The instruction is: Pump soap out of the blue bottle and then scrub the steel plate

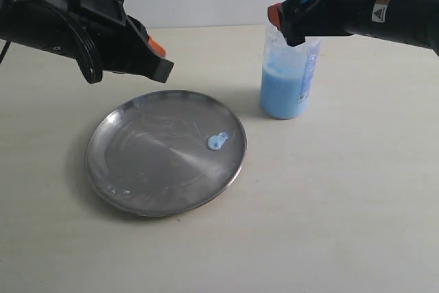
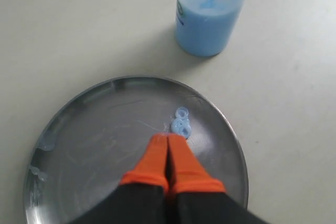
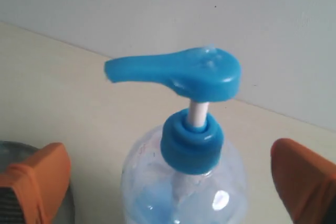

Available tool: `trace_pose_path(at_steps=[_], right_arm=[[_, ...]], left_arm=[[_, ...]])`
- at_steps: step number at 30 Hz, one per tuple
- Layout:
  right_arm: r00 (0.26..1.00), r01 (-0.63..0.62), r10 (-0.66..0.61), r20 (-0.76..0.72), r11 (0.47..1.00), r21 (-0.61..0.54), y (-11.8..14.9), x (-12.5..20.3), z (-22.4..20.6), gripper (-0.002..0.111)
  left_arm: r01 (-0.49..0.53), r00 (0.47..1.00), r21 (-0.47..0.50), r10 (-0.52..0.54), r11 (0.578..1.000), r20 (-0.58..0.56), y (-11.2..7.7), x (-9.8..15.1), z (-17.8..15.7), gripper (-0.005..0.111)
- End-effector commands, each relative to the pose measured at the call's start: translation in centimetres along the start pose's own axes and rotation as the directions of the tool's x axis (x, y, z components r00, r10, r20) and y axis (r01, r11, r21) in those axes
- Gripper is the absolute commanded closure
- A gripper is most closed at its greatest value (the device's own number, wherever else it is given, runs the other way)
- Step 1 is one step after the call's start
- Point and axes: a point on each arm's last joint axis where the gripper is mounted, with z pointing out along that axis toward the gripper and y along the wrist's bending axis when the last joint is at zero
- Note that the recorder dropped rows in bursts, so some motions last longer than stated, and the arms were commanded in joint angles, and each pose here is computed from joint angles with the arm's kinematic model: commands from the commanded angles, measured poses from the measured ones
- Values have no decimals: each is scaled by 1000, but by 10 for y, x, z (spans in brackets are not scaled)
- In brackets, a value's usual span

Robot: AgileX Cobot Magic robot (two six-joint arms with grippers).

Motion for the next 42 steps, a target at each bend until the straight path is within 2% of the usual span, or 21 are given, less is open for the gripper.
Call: trace_pose_path(at_steps=[1,6,10,13,17,20,24,30,34,40,42], right_arm=[[997,17,-17,-82,1000,8,12,-6,-16,3],[974,49,-35,-224,997,56,18,-9,-45,3],[957,49,-12,-290,991,122,12,-16,-77,3],[935,105,-43,-353,982,159,7,-19,-106,3],[927,128,-46,-372,971,200,2,-26,-146,3],[932,83,-8,-362,977,194,4,-28,-177,5],[949,34,21,-314,985,168,9,-30,-213,8],[986,-43,67,-155,987,152,13,-31,-267,13],[997,-61,68,-41,988,145,14,-30,-296,15],[997,-29,18,73,989,148,14,-31,-315,20],[997,-29,18,72,989,148,14,-31,-315,25]], left_arm=[[-1,1000,-2,1,1000,27,-1,-2,-2,107],[-1,999,-4,1,1000,33,-1,-2,-2,107],[9,999,1,-9,1000,35,-1,-3,-2,107],[32,999,14,-32,999,36,-3,-3,-1,107],[31,999,15,-32,999,36,-3,-3,-1,107],[35,999,17,-36,999,37,-3,-3,-1,107],[65,997,33,-66,997,44,-4,-4,-1,107],[106,993,54,-108,993,49,-6,-4,-1,107],[190,979,98,-195,977,52,-10,-6,-2,107],[168,985,111,-171,980,20,-12,-3,-2,107],[160,986,112,-163,981,18,-12,-3,-2,107]])
